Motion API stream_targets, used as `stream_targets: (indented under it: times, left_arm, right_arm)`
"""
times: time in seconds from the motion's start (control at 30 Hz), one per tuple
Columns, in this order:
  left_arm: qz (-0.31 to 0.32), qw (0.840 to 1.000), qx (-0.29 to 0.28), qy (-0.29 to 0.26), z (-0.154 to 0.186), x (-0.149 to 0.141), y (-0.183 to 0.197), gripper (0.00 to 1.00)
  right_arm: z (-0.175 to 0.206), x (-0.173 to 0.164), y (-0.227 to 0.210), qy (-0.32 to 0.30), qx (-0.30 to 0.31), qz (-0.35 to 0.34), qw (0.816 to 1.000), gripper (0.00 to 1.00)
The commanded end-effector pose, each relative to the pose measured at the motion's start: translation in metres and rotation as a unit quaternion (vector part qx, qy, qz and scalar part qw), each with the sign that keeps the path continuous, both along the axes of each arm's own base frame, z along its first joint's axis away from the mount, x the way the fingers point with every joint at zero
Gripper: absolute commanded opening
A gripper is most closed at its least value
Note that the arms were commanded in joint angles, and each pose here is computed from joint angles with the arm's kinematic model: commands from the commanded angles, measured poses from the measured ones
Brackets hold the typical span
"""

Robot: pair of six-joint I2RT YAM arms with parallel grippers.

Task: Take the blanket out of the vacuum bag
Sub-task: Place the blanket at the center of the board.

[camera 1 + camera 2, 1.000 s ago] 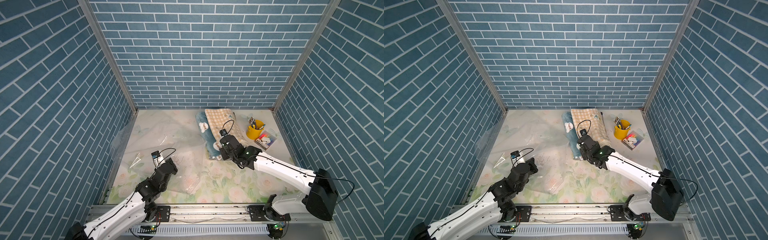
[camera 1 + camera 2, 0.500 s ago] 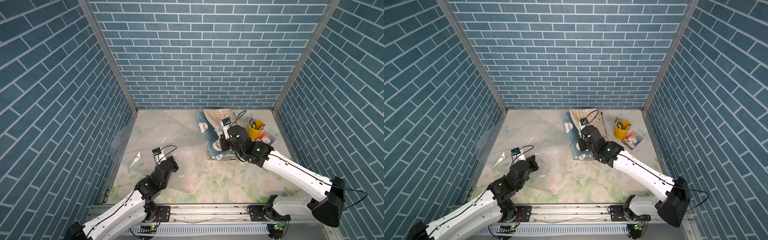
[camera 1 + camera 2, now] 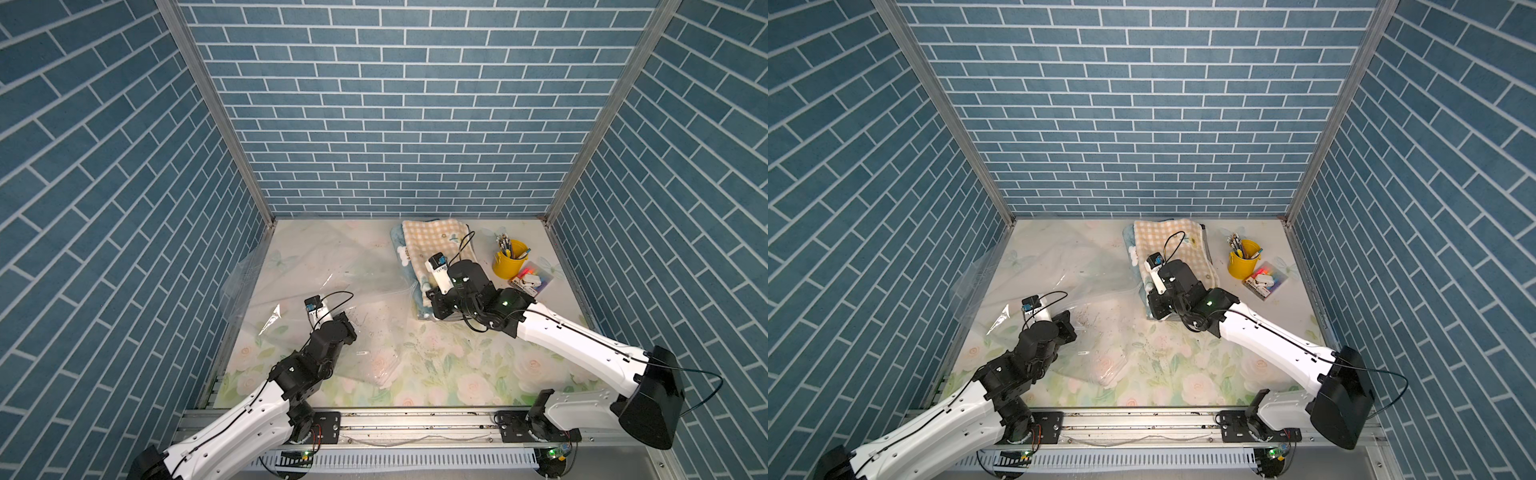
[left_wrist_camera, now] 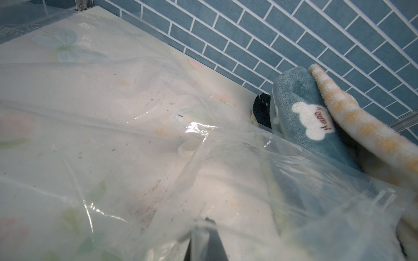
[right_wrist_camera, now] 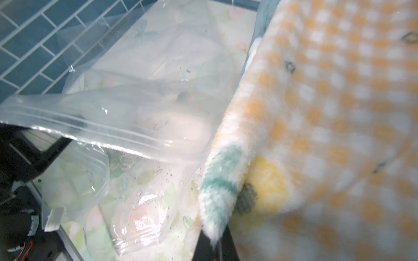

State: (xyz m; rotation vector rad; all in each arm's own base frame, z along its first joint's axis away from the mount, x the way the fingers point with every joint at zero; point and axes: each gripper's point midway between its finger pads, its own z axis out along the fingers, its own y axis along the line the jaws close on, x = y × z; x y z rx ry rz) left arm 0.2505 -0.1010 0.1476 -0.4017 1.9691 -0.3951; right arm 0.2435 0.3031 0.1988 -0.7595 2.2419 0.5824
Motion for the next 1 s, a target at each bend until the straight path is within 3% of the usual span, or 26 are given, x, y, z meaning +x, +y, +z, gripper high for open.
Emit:
stream_targets:
  times: [0.0, 0.07, 0.13, 0.27, 0.4, 0.7, 0.97]
  left_arm:
    - [-0.001, 1.000, 0.001, 0.000, -0.001, 0.000, 0.000, 0.01]
    - [-0.002, 1.000, 0.002, 0.003, -0.003, 0.000, 0.000, 0.01]
    - [-0.001, 1.000, 0.004, 0.005, -0.003, 0.001, 0.000, 0.01]
    - [0.000, 1.000, 0.004, 0.003, -0.002, 0.001, 0.000, 0.03]
    - [-0.001, 1.000, 0.005, 0.003, -0.001, 0.004, -0.003, 0.07]
    - [-0.007, 1.000, 0.006, 0.007, 0.005, 0.006, -0.007, 0.10]
    - [0.022, 0.999, 0.030, 0.015, -0.007, 0.002, 0.008, 0.10]
  right_arm:
    - [-0.015, -0.017, 0.012, 0.049, 0.015, 0.039, 0.998, 0.03]
    - [-0.012, -0.018, 0.011, 0.047, 0.014, 0.039, 0.998, 0.13]
    - [0.010, -0.013, 0.007, 0.020, 0.028, 0.027, 0.999, 0.35]
    - [0.066, 0.010, -0.002, -0.048, 0.031, -0.007, 0.998, 0.45]
    - [0.097, 0.048, 0.000, -0.106, 0.012, -0.044, 0.993, 0.53]
    - [0.071, 0.173, 0.031, -0.133, -0.051, -0.092, 0.985, 0.68]
    - [0.021, 0.225, 0.063, -0.107, -0.060, -0.085, 0.989, 0.72]
